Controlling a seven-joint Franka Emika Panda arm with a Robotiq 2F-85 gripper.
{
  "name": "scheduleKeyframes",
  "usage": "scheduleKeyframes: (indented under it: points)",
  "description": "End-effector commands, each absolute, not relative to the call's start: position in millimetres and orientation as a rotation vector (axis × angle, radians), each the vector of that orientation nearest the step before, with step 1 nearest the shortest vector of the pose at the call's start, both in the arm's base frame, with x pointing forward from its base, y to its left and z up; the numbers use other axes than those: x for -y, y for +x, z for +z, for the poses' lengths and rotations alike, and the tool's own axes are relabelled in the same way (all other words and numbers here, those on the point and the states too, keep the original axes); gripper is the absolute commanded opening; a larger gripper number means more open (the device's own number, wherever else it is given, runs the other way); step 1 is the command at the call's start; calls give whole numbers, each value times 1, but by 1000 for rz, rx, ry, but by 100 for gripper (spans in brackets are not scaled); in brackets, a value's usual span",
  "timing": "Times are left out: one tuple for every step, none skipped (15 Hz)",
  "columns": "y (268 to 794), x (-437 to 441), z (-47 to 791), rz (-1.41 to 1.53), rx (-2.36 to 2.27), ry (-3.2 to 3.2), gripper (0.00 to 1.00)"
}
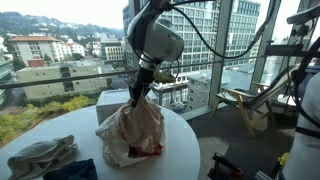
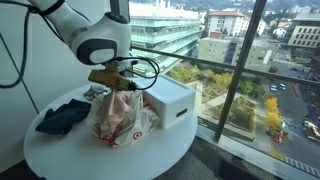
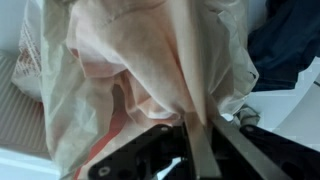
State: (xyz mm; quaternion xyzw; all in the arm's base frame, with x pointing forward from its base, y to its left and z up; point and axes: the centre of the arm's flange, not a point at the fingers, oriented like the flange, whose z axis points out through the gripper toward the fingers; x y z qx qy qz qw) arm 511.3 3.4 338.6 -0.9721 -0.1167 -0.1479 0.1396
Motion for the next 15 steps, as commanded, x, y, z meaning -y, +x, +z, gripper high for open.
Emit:
scheduleKeyframes:
  points:
    - [549, -2, 313, -278, 335, -2810, 2]
    - [557, -3, 304, -236, 340, -2816, 2]
    - [566, -7, 296, -205, 358, -2837, 2]
    - [574, -10, 289, -202, 391, -2869, 2]
    - [583, -13, 282, -231, 427, -2925, 2]
    - [592, -15, 278, -235, 463, -2969, 2]
    - [600, -17, 274, -227, 477, -3002, 2]
    - [606, -18, 266, -183, 481, -3011, 2]
    - [610, -20, 258, -138, 469, -3013, 2]
    - [612, -22, 251, -79, 456, -3004, 2]
    - [612, -24, 243, -19, 436, -2983, 2]
    - [610, -28, 237, 33, 428, -2962, 2]
    - [605, -33, 232, 105, 421, -2913, 2]
    - [599, -38, 225, 169, 441, -2877, 2]
    - [593, -43, 217, 204, 462, -2868, 2]
